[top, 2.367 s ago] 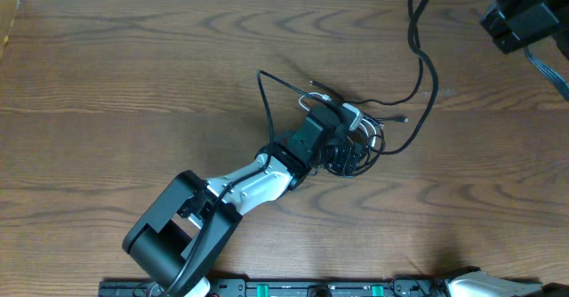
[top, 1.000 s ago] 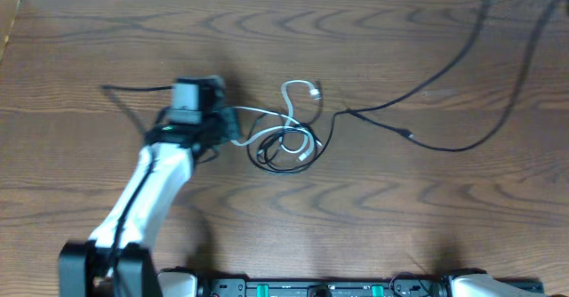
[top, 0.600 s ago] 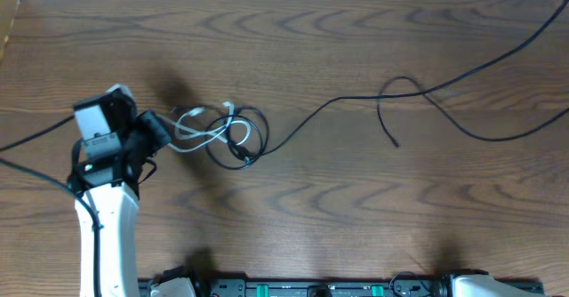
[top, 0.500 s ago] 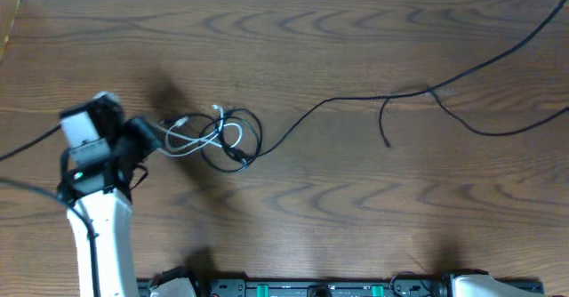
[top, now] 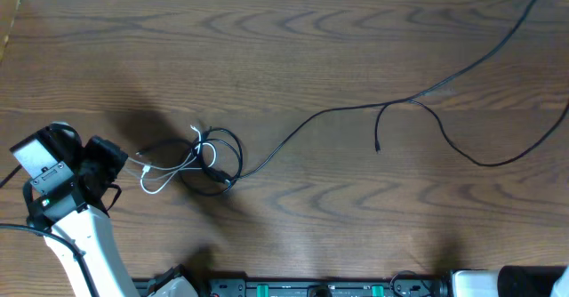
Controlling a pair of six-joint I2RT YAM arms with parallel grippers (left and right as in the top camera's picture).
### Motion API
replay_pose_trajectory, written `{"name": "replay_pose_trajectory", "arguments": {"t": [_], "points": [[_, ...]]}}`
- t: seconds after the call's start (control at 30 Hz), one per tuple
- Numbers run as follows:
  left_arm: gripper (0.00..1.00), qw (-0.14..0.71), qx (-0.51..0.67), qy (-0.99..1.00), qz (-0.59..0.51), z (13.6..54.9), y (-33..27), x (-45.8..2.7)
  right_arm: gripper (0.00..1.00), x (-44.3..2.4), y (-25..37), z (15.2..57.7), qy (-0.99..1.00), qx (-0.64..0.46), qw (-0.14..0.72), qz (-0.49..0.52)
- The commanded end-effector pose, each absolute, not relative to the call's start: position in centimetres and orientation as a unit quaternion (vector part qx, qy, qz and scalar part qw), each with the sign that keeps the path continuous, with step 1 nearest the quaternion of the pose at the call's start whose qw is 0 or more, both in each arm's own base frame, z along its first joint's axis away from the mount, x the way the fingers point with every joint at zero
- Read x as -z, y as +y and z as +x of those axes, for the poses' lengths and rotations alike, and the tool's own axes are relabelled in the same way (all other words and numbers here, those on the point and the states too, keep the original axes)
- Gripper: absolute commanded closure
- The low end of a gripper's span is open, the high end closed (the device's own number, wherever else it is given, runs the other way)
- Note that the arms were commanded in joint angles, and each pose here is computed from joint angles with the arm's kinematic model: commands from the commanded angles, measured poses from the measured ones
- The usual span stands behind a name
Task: Untangle cables
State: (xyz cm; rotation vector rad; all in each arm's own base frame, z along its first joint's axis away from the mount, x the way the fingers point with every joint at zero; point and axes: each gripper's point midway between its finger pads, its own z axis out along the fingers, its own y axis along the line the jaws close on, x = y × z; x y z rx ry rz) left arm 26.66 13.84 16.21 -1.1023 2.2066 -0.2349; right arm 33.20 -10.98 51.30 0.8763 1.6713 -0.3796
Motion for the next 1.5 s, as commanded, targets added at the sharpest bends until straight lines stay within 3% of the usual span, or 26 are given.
{"name": "replay_pose_trajectory", "arguments": {"t": [0.0, 0.13, 0.23, 0.33, 0.53, 0.7, 1.07, 1.27, 1.47], "points": [[0.92, 0.345, 0.168, 0.846, -0.369, 28.0, 11.2, -17.7, 0.99, -48.7, -5.5, 37.5, 0.789, 0.017, 0.545, 0.282], [0.93, 0.355, 0.211, 0.853, -0.318, 28.6, 9.4, -18.4, 0.99, -46.6, 3.7, 40.7, 0.85, -0.16, 0.496, 0.077], [0.93, 0.356, 0.23, 0.852, -0.306, 28.7, 8.7, -18.8, 0.99, -45.1, 10.9, 40.3, 0.842, -0.296, 0.439, -0.103], [0.93, 0.358, 0.24, 0.853, -0.294, 28.8, 8.2, -18.9, 0.99, -41.9, 14.0, 39.5, 0.84, -0.355, 0.369, -0.178], [0.93, 0.349, 0.252, 0.855, -0.287, 28.5, 7.6, -18.8, 0.99, -31.5, 16.6, 38.0, 0.894, -0.332, 0.191, -0.233], [0.93, 0.35, 0.289, 0.849, -0.27, 28.7, 6.3, -19.5, 0.99, -25.7, 19.5, 36.5, 0.903, -0.306, 0.087, -0.288], [0.93, 0.334, 0.312, 0.868, -0.194, 29.2, 2.1, -19.6, 0.99, -15.9, 22.6, 35.7, 0.919, -0.091, -0.012, -0.383], [0.93, 0.33, 0.315, 0.872, -0.178, 29.2, 1.3, -19.6, 0.91, -12.6, 23.5, 35.7, 0.914, -0.061, -0.044, -0.4], [0.93, 0.326, 0.317, 0.872, -0.18, 29.1, 1.2, -19.5, 0.99, -8.8, 23.7, 35.5, 0.914, -0.056, -0.09, -0.392]]}}
